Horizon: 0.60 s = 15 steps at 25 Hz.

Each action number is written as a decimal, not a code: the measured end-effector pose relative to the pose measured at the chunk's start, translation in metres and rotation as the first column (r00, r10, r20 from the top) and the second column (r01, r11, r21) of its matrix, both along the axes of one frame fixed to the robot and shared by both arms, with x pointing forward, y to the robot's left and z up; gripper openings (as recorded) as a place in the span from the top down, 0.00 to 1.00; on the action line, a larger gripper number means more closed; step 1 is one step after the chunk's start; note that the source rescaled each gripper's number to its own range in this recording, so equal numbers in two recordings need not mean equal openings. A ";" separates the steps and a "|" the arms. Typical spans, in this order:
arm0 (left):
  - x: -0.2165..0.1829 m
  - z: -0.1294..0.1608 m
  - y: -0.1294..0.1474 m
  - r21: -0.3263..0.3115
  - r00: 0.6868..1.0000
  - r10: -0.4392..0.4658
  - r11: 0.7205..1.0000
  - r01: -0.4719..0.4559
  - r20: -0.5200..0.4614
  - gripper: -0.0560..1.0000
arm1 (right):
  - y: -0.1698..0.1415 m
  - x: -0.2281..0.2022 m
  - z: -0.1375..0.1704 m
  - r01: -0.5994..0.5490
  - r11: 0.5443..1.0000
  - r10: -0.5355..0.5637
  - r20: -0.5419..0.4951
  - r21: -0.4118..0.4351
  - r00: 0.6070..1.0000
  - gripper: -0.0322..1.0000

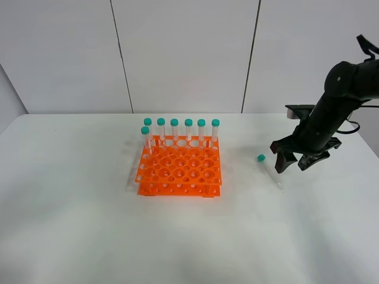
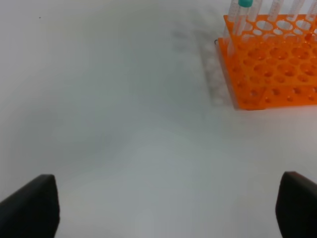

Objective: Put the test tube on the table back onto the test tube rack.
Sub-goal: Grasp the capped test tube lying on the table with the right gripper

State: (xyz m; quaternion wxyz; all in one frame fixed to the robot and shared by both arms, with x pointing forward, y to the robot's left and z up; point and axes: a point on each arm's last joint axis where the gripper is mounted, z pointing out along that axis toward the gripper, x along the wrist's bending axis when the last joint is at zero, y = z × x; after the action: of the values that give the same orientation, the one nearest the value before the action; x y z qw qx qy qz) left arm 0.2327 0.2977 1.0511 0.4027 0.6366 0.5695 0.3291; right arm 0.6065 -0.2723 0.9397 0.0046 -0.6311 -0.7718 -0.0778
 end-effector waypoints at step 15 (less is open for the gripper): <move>0.000 0.000 0.000 0.000 1.000 0.000 1.000 0.000 0.000 0.00 | 0.000 0.015 -0.044 -0.002 1.000 0.002 0.020 -0.002 1.000 0.18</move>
State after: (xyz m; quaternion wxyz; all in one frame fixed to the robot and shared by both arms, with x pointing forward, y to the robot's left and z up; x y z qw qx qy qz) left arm 0.2327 0.2977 1.0511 0.4027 0.6366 0.5695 0.3291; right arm 0.6215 -0.2719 0.8961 -0.0038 -0.6294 -0.7726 -0.0834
